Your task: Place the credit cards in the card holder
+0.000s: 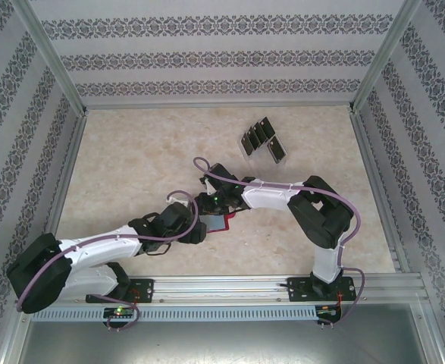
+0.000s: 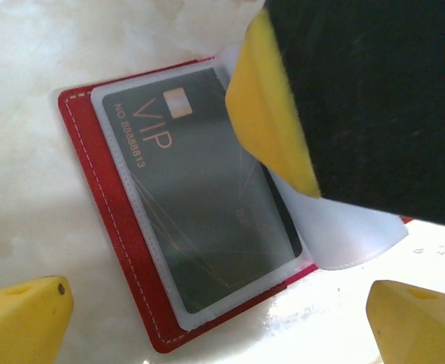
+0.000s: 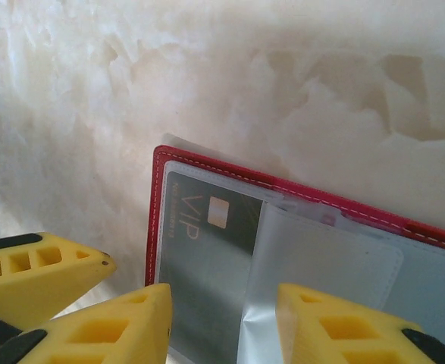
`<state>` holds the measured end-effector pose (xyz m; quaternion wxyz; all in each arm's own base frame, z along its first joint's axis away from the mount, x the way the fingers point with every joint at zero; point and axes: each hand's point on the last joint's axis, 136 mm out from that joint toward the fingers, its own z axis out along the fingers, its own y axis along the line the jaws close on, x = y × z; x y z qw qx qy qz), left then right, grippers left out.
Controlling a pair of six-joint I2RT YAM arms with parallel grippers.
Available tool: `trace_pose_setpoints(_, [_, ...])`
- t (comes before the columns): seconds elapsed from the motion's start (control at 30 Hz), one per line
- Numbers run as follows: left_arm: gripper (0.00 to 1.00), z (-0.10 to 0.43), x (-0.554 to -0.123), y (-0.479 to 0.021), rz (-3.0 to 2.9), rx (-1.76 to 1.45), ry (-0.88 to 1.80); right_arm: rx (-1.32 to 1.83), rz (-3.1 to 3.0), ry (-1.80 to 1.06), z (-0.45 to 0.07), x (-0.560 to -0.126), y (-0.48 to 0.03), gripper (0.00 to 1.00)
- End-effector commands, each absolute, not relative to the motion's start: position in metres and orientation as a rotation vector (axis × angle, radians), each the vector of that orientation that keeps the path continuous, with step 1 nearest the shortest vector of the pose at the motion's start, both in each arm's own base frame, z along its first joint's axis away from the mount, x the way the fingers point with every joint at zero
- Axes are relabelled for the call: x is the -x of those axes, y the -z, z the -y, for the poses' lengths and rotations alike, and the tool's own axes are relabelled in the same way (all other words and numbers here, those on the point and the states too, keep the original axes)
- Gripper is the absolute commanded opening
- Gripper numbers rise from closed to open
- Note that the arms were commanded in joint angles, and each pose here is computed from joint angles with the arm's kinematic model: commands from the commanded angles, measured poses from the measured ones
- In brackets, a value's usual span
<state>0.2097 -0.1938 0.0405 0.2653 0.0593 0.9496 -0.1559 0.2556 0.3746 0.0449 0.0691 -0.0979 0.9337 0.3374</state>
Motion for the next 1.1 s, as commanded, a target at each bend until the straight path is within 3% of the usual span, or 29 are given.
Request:
trace_pose_setpoints(0.0, [1.00,0.206,-0.226,-0.059,-2.475,-0.122,0.440,0.296,-2.824,-1.030,-0.380,-0.250,-0.041,0.41])
trace_pose_setpoints(0.67, [1.00,0.204,-0.225,-0.033,-2.534,-0.129,0.348,0.300,-2.812,-1.044,-0.382,-0.253,-0.046,0.41])
trace_pose_setpoints(1.07, [1.00,0.200,-0.224,-0.029,-2.542,-0.123,0.329,0.189,-2.682,-1.061,-0.363,-0.293,-0.095,0.47])
